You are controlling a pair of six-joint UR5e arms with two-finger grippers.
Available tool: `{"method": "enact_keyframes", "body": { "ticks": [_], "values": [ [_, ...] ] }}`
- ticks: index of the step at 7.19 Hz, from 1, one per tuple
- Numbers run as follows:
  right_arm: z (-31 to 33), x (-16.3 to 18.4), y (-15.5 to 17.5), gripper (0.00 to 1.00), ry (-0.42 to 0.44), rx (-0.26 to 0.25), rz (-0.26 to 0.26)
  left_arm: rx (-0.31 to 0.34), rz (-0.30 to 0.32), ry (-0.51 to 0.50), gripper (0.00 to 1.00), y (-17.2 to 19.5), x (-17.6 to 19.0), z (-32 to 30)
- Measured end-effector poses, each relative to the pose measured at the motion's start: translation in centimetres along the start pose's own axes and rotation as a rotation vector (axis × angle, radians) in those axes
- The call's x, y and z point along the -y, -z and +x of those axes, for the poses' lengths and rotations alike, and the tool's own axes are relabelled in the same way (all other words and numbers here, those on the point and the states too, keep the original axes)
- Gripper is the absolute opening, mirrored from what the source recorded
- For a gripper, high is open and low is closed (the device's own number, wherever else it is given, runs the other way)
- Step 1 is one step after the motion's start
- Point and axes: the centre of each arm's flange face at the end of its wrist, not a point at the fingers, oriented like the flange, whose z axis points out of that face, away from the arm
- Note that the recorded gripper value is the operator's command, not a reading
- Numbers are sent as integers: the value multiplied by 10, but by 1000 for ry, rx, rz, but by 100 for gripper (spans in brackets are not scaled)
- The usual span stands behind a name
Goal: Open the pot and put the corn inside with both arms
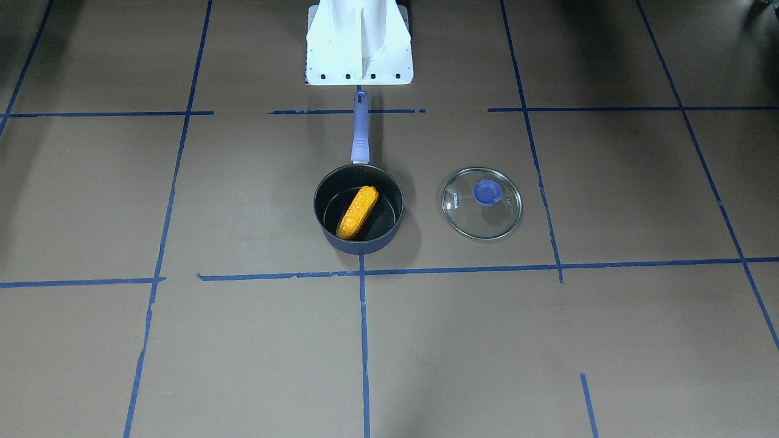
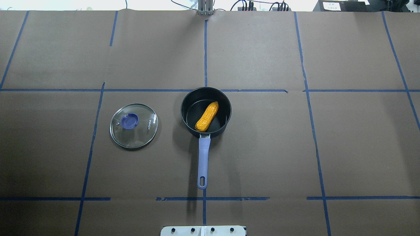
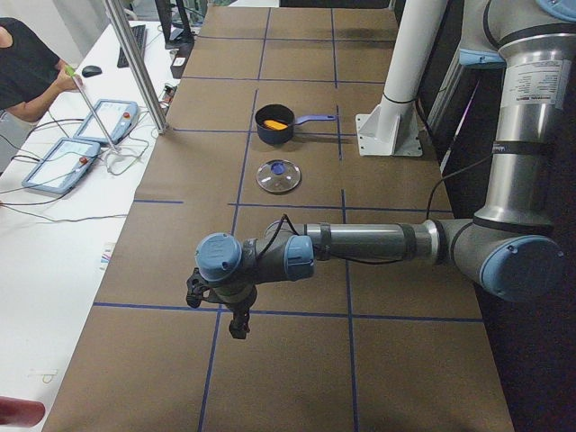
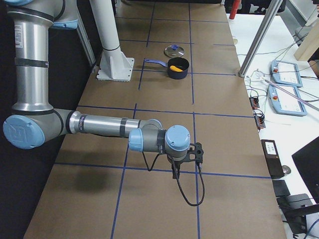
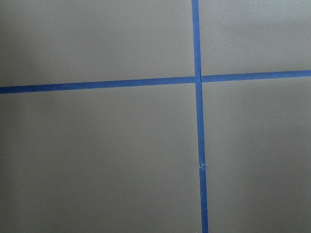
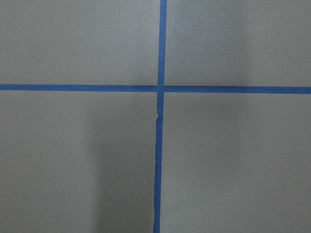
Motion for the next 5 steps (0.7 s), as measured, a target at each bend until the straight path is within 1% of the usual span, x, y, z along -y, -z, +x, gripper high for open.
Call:
{"method": "enact_keyframes", "body": {
  "ticks": [5],
  "values": [
    [-1, 1, 1, 100, 3, 0, 2, 0, 0, -3, 100, 0, 0, 0]
  ]
}}
